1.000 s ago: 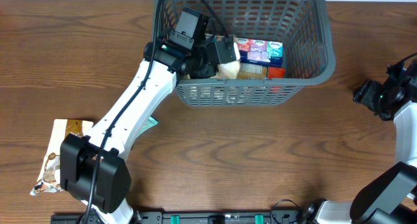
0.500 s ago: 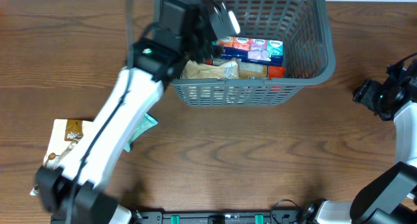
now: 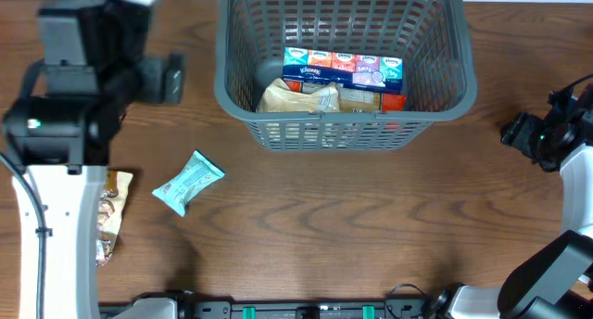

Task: Pack container
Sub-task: 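Move the left gripper down to the mint-green wipes packet, then grasp the mint-green wipes packet with the left gripper and lift, then carry the wipes packet into the basket and release it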

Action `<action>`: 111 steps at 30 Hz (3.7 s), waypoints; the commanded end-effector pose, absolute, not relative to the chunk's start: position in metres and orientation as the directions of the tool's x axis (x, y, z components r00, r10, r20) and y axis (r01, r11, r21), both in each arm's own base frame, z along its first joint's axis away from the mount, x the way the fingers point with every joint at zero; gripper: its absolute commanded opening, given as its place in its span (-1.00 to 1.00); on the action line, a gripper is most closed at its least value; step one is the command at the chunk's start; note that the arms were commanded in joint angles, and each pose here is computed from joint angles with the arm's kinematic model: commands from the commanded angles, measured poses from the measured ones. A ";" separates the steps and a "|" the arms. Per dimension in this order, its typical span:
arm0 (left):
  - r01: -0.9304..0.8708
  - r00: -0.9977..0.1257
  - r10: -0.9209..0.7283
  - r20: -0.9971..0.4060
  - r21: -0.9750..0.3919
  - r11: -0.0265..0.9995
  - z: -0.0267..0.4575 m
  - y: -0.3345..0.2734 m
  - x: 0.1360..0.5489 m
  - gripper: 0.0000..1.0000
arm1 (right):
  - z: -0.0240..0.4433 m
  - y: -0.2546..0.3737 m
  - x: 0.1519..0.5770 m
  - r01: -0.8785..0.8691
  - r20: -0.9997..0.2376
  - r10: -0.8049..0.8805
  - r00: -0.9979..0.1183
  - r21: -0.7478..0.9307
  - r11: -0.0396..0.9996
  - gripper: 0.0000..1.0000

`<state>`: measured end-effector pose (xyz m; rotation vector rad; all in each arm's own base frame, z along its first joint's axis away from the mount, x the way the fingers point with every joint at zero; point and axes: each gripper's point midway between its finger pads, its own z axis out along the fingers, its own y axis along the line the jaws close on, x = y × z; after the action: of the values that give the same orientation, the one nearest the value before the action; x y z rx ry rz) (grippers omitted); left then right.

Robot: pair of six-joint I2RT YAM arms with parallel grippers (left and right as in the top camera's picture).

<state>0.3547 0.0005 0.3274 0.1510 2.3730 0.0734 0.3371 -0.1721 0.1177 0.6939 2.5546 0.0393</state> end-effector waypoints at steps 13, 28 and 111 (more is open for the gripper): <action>0.013 -0.978 0.006 -0.207 -0.037 0.999 0.143 -0.001 0.272 0.98 | 0.114 -0.172 0.336 0.459 -0.443 0.476 -0.760 0.152 0.875 0.36; 0.629 -0.768 0.628 -0.126 0.036 0.777 0.099 -0.005 0.277 0.97 | 0.116 -0.173 0.340 0.453 -0.458 0.472 -0.754 0.158 0.877 0.36; -0.057 -0.608 -0.078 -0.790 -0.055 0.997 0.287 0.006 0.382 -0.88 | 0.116 -0.171 0.341 0.434 -0.459 0.456 -0.763 0.159 0.887 0.35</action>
<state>0.3747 0.0035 0.2434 -0.0450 2.3350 -0.0244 0.3415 -0.1711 0.1200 0.6577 2.5431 0.0509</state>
